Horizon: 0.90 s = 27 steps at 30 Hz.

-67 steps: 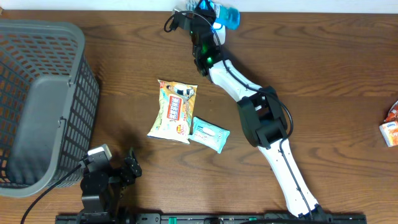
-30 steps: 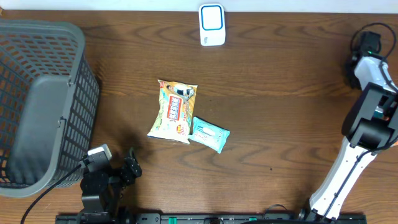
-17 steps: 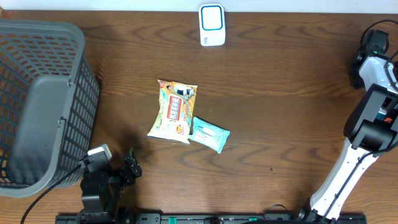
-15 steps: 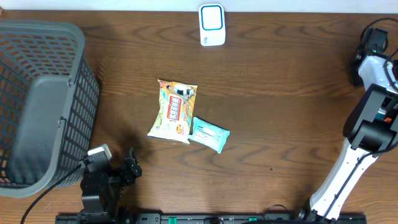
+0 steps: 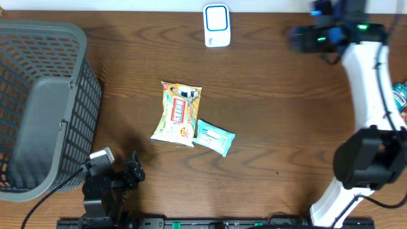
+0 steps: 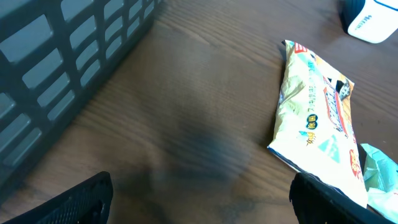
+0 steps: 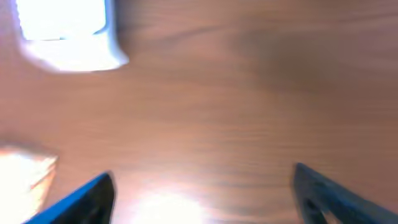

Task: Scan the item barcode
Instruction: 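Reach the right gripper to the green wipes pack and grasp it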

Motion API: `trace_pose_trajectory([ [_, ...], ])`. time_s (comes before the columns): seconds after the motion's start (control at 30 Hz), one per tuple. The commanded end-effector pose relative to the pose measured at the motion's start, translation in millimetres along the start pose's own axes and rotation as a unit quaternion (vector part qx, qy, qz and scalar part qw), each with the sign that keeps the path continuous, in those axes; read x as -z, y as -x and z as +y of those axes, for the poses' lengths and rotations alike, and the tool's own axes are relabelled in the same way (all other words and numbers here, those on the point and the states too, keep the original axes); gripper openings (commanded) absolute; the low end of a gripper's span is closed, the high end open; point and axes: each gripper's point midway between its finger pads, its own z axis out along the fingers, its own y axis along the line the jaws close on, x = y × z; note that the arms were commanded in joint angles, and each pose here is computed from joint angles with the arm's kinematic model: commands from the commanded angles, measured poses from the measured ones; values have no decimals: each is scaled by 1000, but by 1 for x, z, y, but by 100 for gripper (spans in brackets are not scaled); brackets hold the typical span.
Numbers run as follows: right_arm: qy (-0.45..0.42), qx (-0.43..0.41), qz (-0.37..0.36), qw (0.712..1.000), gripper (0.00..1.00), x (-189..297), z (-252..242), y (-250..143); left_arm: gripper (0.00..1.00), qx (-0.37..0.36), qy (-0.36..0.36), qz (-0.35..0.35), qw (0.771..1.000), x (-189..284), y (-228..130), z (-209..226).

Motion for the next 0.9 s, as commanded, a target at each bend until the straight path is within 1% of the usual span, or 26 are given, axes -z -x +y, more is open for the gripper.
trace_pose_trajectory([
  [0.0, 190, -6, 87, 978, 96, -21, 105, -43, 91, 2, 4, -2, 1000, 0, 0, 2],
  [0.03, 188, 9, 118, 975, 99, -25, 121, -59, 91, 2, 3, -2, 1000, 0, 0, 1],
  [0.13, 175, 98, 203, 958, 99, -33, 158, -115, 91, 2, 4, -2, 1000, 0, 0, 2],
  [0.23, 93, 181, 270, 941, 99, -40, 170, -160, 91, 2, 3, -2, 1000, 0, 0, 1],
  [0.33, 33, 258, 298, 918, 99, -45, 184, -192, 91, 2, 4, -2, 1000, 0, 0, 1],
  [0.43, 7, 324, 297, 898, 99, -57, 204, -219, 91, 2, 4, -2, 1000, 0, 0, 1],
  [0.47, -5, 337, 291, 895, 99, -62, 206, -224, 91, 2, 3, -2, 1000, 0, 0, 1],
  [0.6, -92, 366, 254, 891, 99, -90, 197, -247, 91, 2, 4, -2, 1000, 0, 0, 1],
  [0.7, -117, 401, 244, 875, 99, -102, 193, -273, 91, 2, 3, -2, 1000, 0, 0, 1],
  [0.77, -140, 418, 226, 869, 98, -108, 190, -281, 91, 2, 3, -2, 1000, 0, 0, 1],
  [0.8, -154, 423, 213, 867, 96, -111, 188, -283, 91, 2, 3, -2, 1000, 0, 0, 1],
  [0.87, -174, 433, 191, 864, 83, -117, 183, -285, 91, 2, 4, -2, 1000, 0, 0, 1],
])
